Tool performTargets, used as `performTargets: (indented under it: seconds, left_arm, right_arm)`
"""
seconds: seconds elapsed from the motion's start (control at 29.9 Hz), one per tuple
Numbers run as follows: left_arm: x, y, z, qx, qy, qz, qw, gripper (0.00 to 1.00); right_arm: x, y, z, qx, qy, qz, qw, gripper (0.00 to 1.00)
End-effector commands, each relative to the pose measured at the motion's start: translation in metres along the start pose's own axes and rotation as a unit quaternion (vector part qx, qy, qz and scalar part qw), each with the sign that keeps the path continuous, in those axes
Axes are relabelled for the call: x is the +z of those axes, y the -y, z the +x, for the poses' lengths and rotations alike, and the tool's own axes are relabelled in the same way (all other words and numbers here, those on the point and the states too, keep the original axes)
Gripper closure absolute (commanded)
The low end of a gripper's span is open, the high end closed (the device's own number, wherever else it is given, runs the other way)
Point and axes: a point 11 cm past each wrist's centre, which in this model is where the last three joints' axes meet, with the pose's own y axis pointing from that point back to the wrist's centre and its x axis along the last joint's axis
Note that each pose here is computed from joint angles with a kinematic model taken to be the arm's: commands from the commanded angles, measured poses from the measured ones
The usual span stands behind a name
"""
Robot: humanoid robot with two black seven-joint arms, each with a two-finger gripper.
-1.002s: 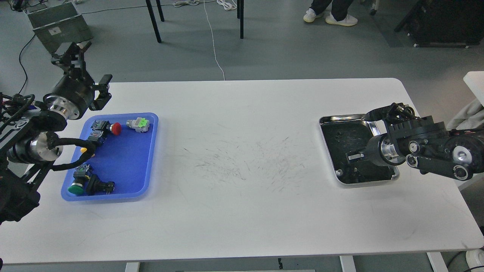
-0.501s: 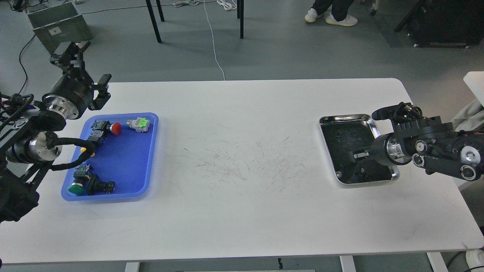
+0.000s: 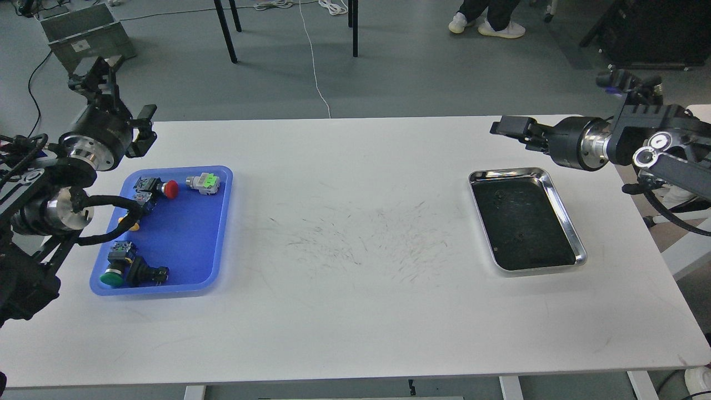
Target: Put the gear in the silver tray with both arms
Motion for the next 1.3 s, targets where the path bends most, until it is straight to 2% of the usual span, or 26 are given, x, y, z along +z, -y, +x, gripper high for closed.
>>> performTargets:
  seconds: [0.0, 0.07, 0.2, 0.3, 0.43, 0.6, 0.74, 0.97, 1.27]
  left_arm:
    - [0.018, 0.009, -0.008, -0.007, 0.001, -0.012, 1.0, 0.02]
    - [0.03, 0.014, -0.014, -0.012, -0.001, -0.021, 1.0, 0.02]
    - [0.037, 0.02, -0.02, -0.022, -0.004, -0.024, 0.999, 0.02]
    - [0.025, 0.024, -0.02, -0.015, -0.023, -0.016, 1.0, 0.02]
    - [0.011, 0.032, -0.037, -0.022, -0.054, -0.01, 0.998, 0.02]
    - [0.0, 0.035, -0.039, -0.015, -0.13, -0.014, 0.991, 0.02]
    - [-0.014, 0.032, -0.041, -0.02, -0.154, -0.006, 0.988, 0.02]
    - [-0.028, 0.027, -0.038, -0.013, -0.183, 0.004, 0.983, 0.02]
    - [-0.029, 0.026, -0.039, -0.008, -0.174, -0.01, 0.985, 0.02]
  right_arm:
    - [-0.033, -0.01, 0.032, 0.046, 0.185, 0.108, 0.976, 0.07]
    - [-0.046, -0.017, 0.047, 0.058, 0.286, 0.165, 0.942, 0.07]
    - [-0.047, -0.018, 0.053, 0.044, 0.514, 0.254, 0.818, 0.06]
    - [-0.013, -0.015, 0.043, 0.045, 0.612, 0.268, 0.743, 0.04]
    - [0.019, 0.003, 0.008, 0.036, 0.672, 0.282, 0.684, 0.04]
    - [0.047, 0.009, -0.011, 0.063, 0.733, 0.301, 0.606, 0.02]
    - [0.035, 0.021, -0.027, 0.044, 0.744, 0.308, 0.591, 0.01]
    - [0.042, 0.022, -0.037, 0.046, 0.754, 0.304, 0.58, 0.01]
    - [0.041, 0.019, -0.032, 0.051, 0.755, 0.311, 0.574, 0.01]
